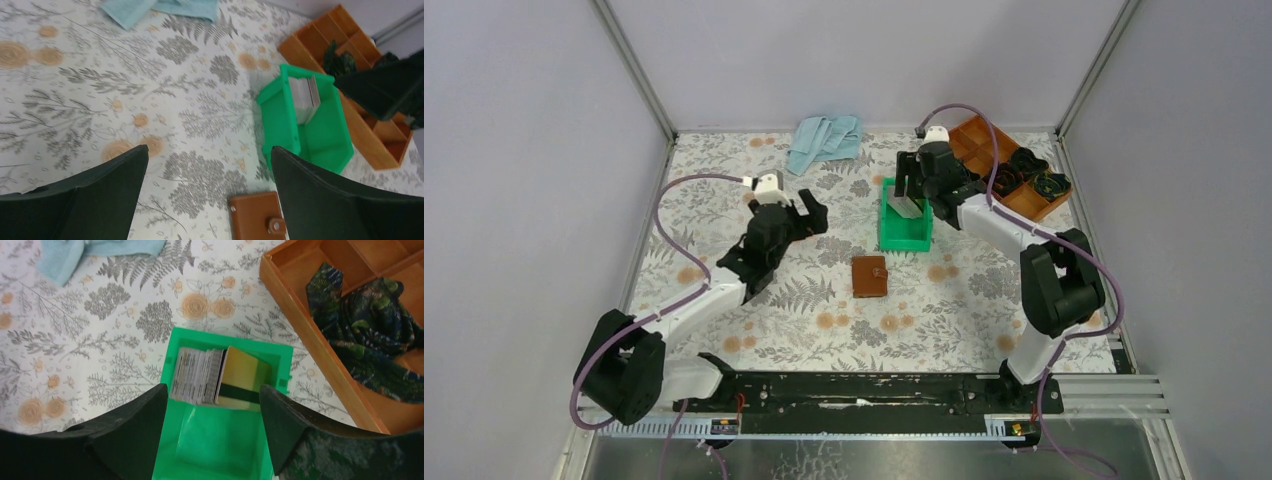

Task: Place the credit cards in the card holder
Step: Open the card holder at the center of the board.

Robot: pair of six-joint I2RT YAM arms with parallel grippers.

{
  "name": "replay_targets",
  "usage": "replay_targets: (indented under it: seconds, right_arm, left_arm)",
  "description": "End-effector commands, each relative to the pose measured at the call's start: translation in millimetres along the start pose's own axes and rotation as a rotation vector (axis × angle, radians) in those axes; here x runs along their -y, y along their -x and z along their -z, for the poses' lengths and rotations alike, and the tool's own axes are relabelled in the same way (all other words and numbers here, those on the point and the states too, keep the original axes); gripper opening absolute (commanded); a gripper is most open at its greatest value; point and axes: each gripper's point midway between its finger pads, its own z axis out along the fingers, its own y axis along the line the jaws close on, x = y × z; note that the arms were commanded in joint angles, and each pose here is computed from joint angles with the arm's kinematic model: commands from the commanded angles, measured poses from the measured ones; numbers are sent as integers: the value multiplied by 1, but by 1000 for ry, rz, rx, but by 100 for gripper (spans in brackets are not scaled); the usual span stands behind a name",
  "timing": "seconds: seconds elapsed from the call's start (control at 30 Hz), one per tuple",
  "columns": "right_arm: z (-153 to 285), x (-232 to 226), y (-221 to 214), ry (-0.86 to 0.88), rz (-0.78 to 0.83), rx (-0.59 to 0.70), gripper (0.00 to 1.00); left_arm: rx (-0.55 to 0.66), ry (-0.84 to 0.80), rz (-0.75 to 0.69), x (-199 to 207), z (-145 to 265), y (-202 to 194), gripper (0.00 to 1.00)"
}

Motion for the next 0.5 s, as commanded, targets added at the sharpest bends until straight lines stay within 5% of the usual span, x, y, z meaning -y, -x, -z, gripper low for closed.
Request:
replay_targets:
  seconds: [0.0, 0.47]
  right_arm:
    - [39, -14, 21, -47, 71, 68, 74]
    - [136, -46, -87, 85, -83, -32, 52]
  left_arm:
    - [-47, -10, -83, 15, 11, -19, 98]
    - [-227, -113, -97, 35, 59, -125, 84]
